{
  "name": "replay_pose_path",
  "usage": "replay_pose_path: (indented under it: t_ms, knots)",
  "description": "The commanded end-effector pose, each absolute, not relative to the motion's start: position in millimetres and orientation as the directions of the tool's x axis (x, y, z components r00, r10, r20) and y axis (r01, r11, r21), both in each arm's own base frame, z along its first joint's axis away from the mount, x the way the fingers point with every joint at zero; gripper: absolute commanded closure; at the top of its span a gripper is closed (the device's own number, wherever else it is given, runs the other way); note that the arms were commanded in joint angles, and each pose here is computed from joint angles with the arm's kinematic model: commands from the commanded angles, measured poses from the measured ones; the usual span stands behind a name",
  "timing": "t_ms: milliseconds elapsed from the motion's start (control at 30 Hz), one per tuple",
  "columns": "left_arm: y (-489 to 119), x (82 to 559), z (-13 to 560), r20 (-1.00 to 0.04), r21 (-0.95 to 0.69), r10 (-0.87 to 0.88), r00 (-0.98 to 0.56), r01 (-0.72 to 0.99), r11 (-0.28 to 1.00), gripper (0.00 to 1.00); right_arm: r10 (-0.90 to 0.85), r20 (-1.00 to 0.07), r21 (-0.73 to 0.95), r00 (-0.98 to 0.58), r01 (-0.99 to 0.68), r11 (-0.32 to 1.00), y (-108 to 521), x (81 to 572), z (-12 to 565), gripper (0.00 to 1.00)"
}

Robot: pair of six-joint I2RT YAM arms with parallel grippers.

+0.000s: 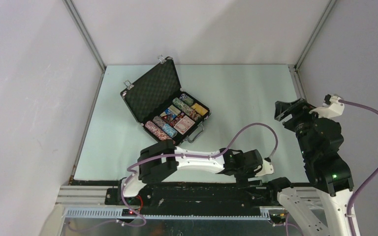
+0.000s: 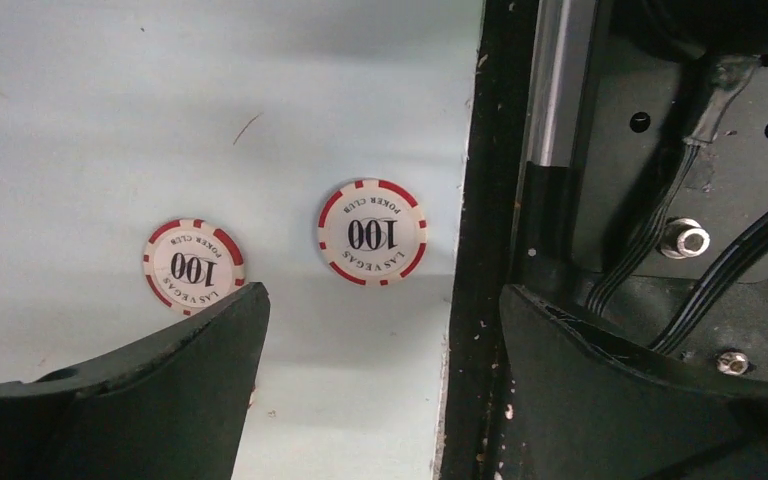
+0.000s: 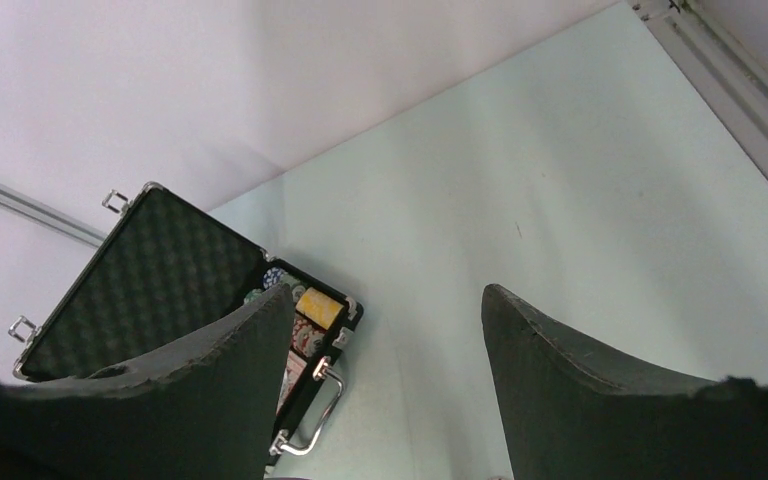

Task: Pack up texas hold em set

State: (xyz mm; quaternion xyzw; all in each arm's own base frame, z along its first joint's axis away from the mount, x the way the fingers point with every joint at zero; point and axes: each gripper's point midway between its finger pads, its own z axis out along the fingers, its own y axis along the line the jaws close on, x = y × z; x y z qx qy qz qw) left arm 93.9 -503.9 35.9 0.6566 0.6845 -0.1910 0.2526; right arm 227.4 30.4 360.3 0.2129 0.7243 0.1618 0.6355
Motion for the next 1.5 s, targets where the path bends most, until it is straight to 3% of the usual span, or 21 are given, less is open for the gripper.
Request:
replay_pose_path:
  t_ms: [0,500,567,733,800,1000,1133,1467]
  knots:
    - [-521,95,51,-0.634,0.083,0.772,0.047,0.997,0.007,0.08,0.507,-0.862,0.504,-0.018,0.088,0.859,23,224,386,0.28]
    - [-530,100,31,-0.600,0.081,0.798,0.058,0.997,-0.012,0.22,0.524,-0.852,0.519,-0.018,0.115,0.847,22,235,380,0.30]
    - [-528,104,28,-0.592,0.079,0.805,0.042,0.997,0.006,0.27,0.528,-0.849,0.523,-0.018,0.114,0.845,22,235,379,0.30]
    - [-519,120,25,-0.579,0.064,0.815,-0.018,0.996,0.067,0.59,0.537,-0.843,0.532,-0.028,0.109,0.840,25,237,376,0.30]
    - [-514,129,25,-0.579,0.051,0.813,-0.057,0.993,0.106,0.63,0.538,-0.843,0.532,-0.030,0.110,0.840,25,237,374,0.31]
    - [-496,163,21,-0.577,0.010,0.793,-0.197,0.969,0.248,0.65,0.539,-0.842,0.532,-0.035,0.115,0.839,25,236,371,0.31]
    - [-483,187,14,-0.556,0.065,0.793,-0.247,0.939,0.339,0.65,0.540,-0.841,0.534,-0.038,0.112,0.838,26,236,370,0.31]
    - [-473,197,30,-0.566,0.096,0.778,-0.272,0.916,0.390,0.64,0.541,-0.840,0.533,-0.048,0.110,0.839,27,237,368,0.31]
